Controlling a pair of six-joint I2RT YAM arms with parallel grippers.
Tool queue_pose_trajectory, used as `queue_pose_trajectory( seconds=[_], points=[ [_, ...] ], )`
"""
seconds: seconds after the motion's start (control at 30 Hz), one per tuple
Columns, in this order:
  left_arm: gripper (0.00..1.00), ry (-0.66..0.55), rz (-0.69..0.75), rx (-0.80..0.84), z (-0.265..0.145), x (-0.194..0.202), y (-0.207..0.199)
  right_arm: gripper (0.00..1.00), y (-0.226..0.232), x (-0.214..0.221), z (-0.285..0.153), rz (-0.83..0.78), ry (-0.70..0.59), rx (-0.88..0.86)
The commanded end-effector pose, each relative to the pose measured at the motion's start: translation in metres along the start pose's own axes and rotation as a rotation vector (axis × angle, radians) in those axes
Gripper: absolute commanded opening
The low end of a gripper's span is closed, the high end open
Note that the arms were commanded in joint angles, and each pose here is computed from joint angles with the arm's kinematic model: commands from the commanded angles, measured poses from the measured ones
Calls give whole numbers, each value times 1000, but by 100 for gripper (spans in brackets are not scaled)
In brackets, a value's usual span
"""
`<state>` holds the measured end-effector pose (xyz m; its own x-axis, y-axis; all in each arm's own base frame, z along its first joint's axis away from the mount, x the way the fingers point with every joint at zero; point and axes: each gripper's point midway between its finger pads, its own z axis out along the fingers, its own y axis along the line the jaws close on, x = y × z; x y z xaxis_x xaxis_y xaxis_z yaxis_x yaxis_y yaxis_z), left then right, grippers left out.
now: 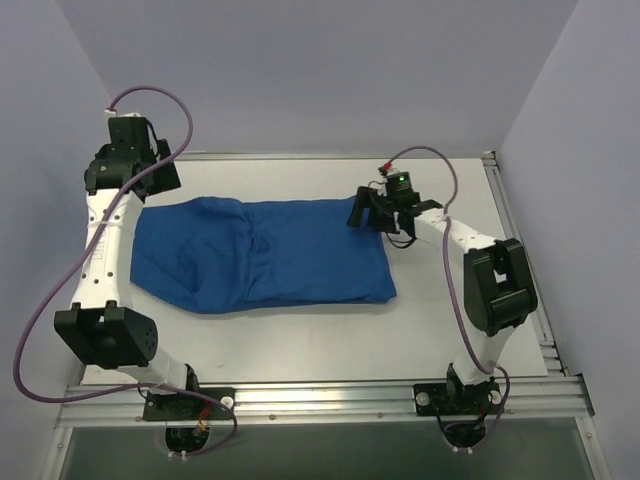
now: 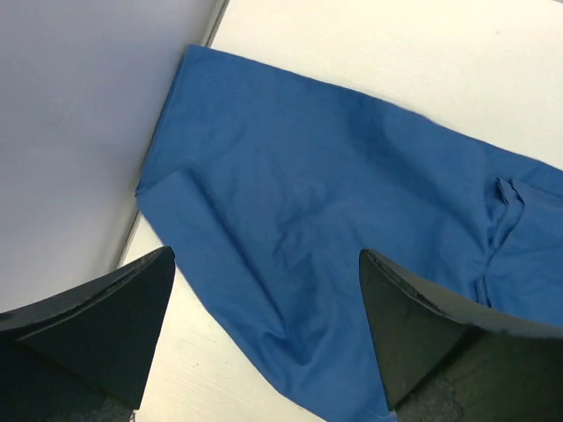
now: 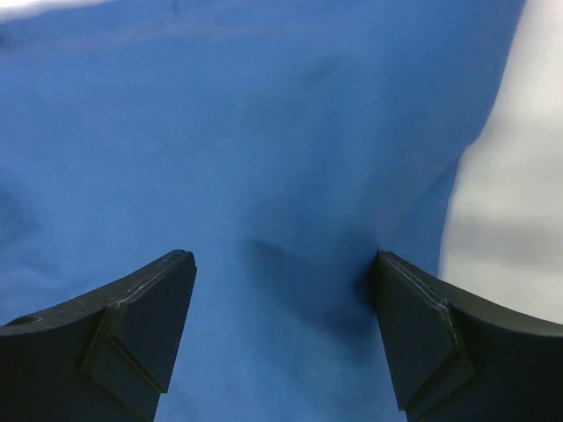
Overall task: Open and lay out the surgical kit
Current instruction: Open the surgical kit at the center of the board.
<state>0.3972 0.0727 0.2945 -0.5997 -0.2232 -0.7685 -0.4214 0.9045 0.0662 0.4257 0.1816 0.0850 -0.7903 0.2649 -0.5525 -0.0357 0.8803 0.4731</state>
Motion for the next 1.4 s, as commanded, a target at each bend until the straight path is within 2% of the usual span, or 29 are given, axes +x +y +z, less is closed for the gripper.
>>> queue_pose_trajectory(
  seconds=[0.0,0.13,0.27,0.3,0.37,0.4,0.53,0.7,0.87,1.1,1.23,1.37],
  points=[
    [94,-105,25,-50,-41,-16,-2,80,70,25,-31,-322,38,-45],
    [94,-89,6,85,-44,-5,-24,85,148,65,-38,-522,58,-206],
    [94,75,-101,211,-5,53,-48,86,206,111,-41,-715,92,-332],
    [94,93,-124,213,0,61,-46,86,211,123,-36,-771,88,-293],
    [94,93,-145,220,10,71,-45,86,204,107,-30,-743,17,-161],
    [94,123,-140,238,12,83,-47,86,182,87,-20,-646,-14,-60],
    [94,154,-128,186,17,94,-36,86,142,70,-14,-532,-24,-24],
    [94,108,-153,178,7,87,-26,90,121,67,-23,-499,-15,19],
    [94,125,-159,218,2,90,-33,91,130,93,-25,-441,59,-79],
    [94,128,-154,198,4,94,-27,94,143,114,-24,-339,80,-191],
    [94,137,-157,194,7,98,-26,90,136,122,-11,-321,106,-166],
    [94,149,-154,194,10,100,-27,76,121,128,9,-292,153,-111]
  ],
)
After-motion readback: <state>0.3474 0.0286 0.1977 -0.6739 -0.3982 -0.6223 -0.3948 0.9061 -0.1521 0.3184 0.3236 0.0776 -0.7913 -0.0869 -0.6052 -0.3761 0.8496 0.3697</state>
